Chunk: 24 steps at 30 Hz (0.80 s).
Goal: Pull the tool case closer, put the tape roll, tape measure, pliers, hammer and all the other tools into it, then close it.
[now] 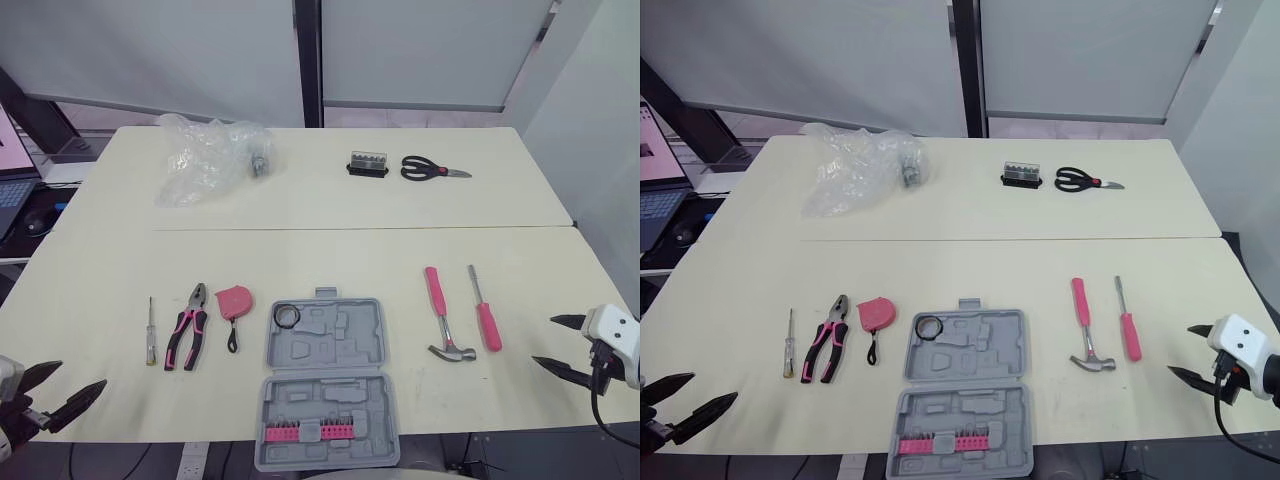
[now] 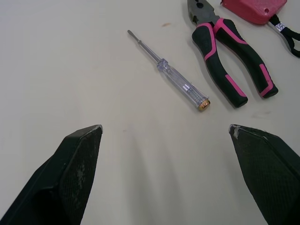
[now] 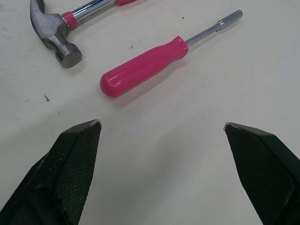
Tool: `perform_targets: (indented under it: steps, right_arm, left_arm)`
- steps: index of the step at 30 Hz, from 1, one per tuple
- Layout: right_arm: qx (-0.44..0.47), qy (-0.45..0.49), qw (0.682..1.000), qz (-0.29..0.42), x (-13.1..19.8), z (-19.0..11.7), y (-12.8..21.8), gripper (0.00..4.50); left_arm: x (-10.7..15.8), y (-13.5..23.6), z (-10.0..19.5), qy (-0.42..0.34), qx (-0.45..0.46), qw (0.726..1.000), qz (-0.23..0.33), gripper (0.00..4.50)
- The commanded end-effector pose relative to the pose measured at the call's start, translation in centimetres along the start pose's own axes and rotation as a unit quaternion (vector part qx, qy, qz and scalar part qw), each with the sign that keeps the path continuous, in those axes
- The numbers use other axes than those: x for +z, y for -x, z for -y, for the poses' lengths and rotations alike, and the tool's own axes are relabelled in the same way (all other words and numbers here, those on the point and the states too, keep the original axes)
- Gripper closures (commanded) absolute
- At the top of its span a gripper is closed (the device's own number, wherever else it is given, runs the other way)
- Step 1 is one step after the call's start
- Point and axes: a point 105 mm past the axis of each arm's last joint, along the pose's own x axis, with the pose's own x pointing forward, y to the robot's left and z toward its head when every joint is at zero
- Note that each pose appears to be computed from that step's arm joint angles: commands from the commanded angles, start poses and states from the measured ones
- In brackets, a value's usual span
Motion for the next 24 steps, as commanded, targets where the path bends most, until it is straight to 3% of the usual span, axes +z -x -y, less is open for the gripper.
perform_targets:
  steps: [1, 10, 14, 21, 24]
  right_arm:
    - [-0.006, 0.025, 1.000, 0.004, 0.7, 0.5, 0.3, 0.03]
    - [-0.003, 0.058, 0.998, 0.033, 2.5, 0.5, -0.8, 0.03]
    - [0.019, 0.076, 0.994, 0.080, 5.8, 0.0, -1.8, 0.03]
    - [0.163, 0.131, 0.957, 0.202, 16.5, -4.0, -4.1, 0.03]
    - [0.201, 0.137, 0.945, 0.218, 18.6, -5.0, -4.5, 0.03]
  left_arm:
    - [0.6, 0.4, 0.1, -0.008, 0.004, 1.000, 0.004, 0.00]
    - [1.2, 0.2, 0.9, 0.003, 0.006, 1.000, 0.018, 0.00]
    - [1.6, 0.0, 1.9, 0.017, 0.009, 0.999, 0.034, 0.00]
    - [2.6, -0.9, 6.8, 0.086, 0.024, 0.991, 0.103, 0.00]
    - [2.7, -1.1, 8.3, 0.107, 0.035, 0.987, 0.117, 0.00]
